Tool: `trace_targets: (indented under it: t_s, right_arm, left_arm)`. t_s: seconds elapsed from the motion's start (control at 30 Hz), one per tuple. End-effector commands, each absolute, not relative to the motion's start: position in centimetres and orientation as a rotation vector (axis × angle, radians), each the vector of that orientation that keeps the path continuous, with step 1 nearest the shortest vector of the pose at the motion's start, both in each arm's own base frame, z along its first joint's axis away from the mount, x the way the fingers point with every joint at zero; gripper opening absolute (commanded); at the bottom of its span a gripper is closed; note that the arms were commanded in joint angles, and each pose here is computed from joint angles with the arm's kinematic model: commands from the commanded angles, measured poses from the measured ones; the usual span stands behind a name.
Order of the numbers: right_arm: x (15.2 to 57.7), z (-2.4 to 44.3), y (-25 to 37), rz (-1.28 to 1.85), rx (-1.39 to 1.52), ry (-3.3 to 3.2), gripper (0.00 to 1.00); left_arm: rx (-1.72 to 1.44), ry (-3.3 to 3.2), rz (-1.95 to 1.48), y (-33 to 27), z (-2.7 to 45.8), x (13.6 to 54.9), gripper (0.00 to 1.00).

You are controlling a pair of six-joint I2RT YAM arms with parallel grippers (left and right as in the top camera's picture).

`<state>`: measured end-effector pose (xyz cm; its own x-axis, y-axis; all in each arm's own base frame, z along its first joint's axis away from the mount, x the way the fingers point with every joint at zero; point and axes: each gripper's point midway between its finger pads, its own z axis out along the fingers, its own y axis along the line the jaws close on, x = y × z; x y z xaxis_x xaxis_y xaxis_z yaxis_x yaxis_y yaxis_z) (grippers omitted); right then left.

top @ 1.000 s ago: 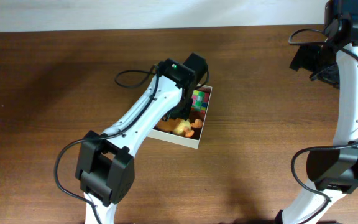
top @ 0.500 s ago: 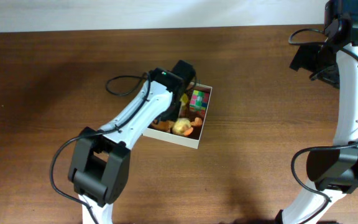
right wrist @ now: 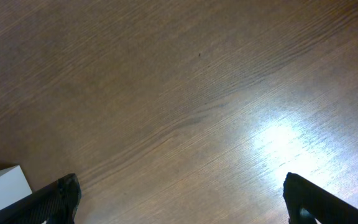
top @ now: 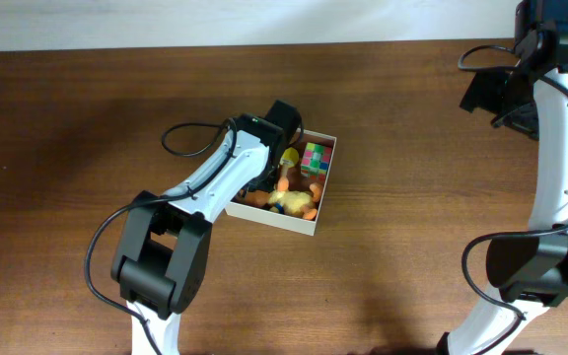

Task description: Pack container

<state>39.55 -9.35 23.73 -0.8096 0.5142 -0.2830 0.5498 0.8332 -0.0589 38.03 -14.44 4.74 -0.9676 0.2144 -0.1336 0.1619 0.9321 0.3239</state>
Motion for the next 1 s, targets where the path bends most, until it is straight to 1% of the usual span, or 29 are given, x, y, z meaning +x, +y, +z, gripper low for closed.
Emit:
trace_targets:
  t_s: [0.0, 0.17, 0.3, 0.43, 0.8, 0.97]
  right_arm:
    - [39.5, 23.4, -9.7, -0.225, 0.839, 2.76, 0.99]
    - [39.5, 23.4, -9.7, -0.225, 0.839, 2.76, 0.99]
    - [39.5, 23.4, -9.7, -0.225, 0.839, 2.76, 0.99]
    - [39.5, 23.4, -9.7, -0.225, 0.839, 2.76, 0.99]
    - [39.5, 23.4, -9.7, -0.225, 0.839, 2.76, 0.99]
    - [39.5, 23.4, -9.7, -0.225, 0.839, 2.76, 0.99]
  left_arm:
    - [0.317, 3.099, 0.412, -15.3, -1.8, 35.3, 0.02]
    - [0.314, 3.096, 0.409, -15.5, -0.3, 35.8, 0.02]
    - [0.304, 3.065, 0.381, -16.2, 2.7, 37.0, 0.02]
    - [0.299, 3.048, 0.366, -16.5, 4.6, 37.6, 0.02]
    - [0.295, 3.034, 0.353, -16.9, 7.0, 38.2, 0.02]
    - [0.303, 2.998, 0.322, -17.5, 9.4, 38.6, 0.02]
